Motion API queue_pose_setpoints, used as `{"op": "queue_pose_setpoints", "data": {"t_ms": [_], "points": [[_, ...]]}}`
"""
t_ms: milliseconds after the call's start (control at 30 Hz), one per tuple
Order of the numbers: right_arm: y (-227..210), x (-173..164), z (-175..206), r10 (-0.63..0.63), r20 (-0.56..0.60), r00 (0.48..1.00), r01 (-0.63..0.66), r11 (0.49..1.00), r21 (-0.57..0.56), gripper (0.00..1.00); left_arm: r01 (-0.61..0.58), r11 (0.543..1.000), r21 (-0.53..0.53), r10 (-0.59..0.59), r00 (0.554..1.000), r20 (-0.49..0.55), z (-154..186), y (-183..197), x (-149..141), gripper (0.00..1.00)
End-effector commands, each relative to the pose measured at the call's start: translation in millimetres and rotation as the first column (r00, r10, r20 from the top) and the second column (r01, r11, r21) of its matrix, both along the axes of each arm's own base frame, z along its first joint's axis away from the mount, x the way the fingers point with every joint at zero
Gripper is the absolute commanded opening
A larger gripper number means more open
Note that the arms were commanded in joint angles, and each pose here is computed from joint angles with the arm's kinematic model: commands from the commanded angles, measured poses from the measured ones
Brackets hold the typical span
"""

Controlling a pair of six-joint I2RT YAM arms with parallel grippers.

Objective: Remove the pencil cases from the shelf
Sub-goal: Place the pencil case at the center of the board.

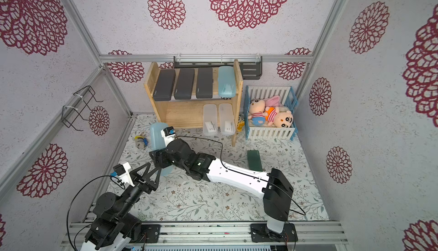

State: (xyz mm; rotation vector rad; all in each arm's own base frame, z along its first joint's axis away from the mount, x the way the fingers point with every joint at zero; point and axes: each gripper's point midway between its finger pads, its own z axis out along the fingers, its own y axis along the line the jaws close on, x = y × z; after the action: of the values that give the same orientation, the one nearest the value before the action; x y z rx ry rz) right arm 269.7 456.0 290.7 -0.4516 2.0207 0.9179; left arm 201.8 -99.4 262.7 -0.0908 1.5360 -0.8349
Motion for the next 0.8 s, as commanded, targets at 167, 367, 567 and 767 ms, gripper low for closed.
{"op": "queue_pose_setpoints", "data": {"t_ms": [167, 367, 567, 767], "points": [[-148.2, -0.2, -113.4, -0.172, -0.173, 0.97, 0.108, 0.938, -0.329, 0.63, -0.046, 0.999, -0.028, 0.047, 0.999, 0.023, 14.1, 8.9, 0.1, 0.97], [-233.9, -3.6, -187.6, -0.305, -0.25, 0.919, 0.172, 0.881, -0.441, 0.65, -0.024, 0.999, -0.03, 0.025, 1.0, 0.008, 9.6, 2.8, 4.2, 0.97], [-286.3, 22.7, -212.8, -0.409, -0.265, 0.873, 0.242, 0.836, -0.493, 0.65, -0.011, 0.999, -0.034, 0.011, 1.0, -0.006, 6.1, -2.6, 10.2, 0.97], [-302.5, 55.5, -221.0, -0.454, -0.247, 0.856, 0.265, 0.796, -0.545, 0.67, -0.014, 0.999, -0.031, 0.013, 1.0, -0.013, 2.9, -2.9, 12.0, 0.97]]}}
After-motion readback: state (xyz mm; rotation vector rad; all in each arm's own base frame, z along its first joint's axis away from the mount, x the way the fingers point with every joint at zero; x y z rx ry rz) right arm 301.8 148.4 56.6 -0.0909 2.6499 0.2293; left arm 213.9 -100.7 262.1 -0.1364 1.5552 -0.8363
